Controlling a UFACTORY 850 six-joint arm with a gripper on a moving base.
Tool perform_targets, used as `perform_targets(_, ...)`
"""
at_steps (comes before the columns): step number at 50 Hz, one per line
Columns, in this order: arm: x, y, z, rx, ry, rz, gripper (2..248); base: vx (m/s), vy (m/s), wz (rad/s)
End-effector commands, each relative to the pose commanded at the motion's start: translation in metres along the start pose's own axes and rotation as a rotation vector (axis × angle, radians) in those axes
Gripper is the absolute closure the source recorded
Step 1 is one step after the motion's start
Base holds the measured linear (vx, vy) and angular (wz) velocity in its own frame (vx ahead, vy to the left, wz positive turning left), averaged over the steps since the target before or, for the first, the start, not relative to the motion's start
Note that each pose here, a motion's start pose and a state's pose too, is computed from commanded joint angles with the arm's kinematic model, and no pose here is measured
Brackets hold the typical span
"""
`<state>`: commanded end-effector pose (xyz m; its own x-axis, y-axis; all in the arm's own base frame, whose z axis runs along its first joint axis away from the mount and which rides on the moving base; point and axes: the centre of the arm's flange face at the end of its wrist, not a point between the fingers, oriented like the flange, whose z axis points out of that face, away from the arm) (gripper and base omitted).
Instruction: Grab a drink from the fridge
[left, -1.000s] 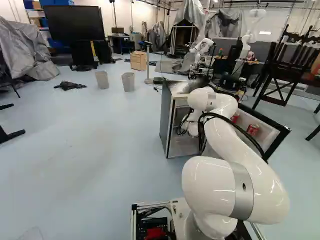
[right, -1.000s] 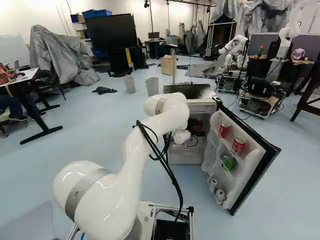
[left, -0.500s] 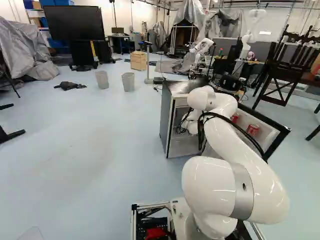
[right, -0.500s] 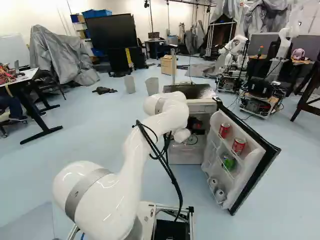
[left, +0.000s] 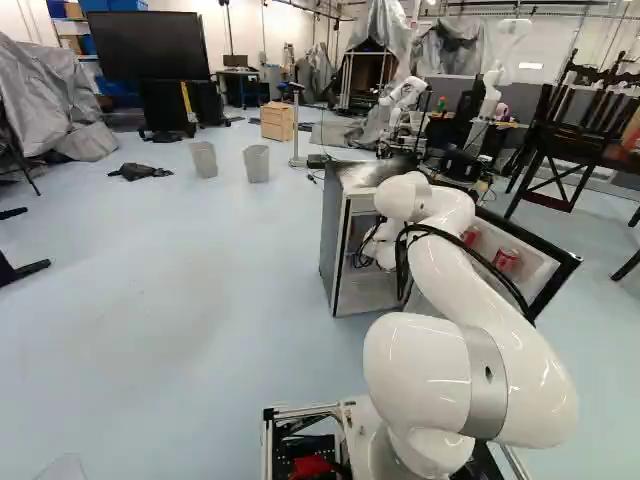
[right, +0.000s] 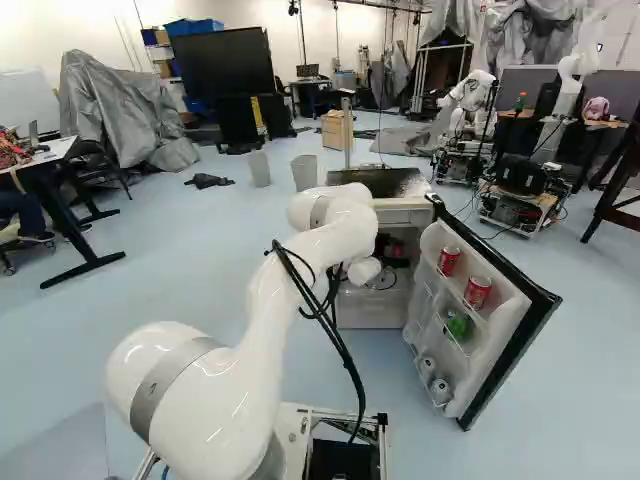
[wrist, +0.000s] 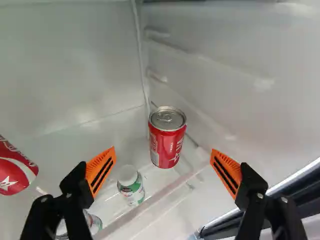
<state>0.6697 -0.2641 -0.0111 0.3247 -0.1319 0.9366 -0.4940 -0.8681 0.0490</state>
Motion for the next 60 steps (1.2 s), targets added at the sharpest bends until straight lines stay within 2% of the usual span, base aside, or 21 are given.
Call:
perform_targets(19,0.0,0.002,0.002,-0.001,0.003,0.0,3,0.0,0.0,0.0)
perform_targets(60,-0.001,0.017,0.028,0.031,0.057,-0.026,3,0.0,0.0,0.0)
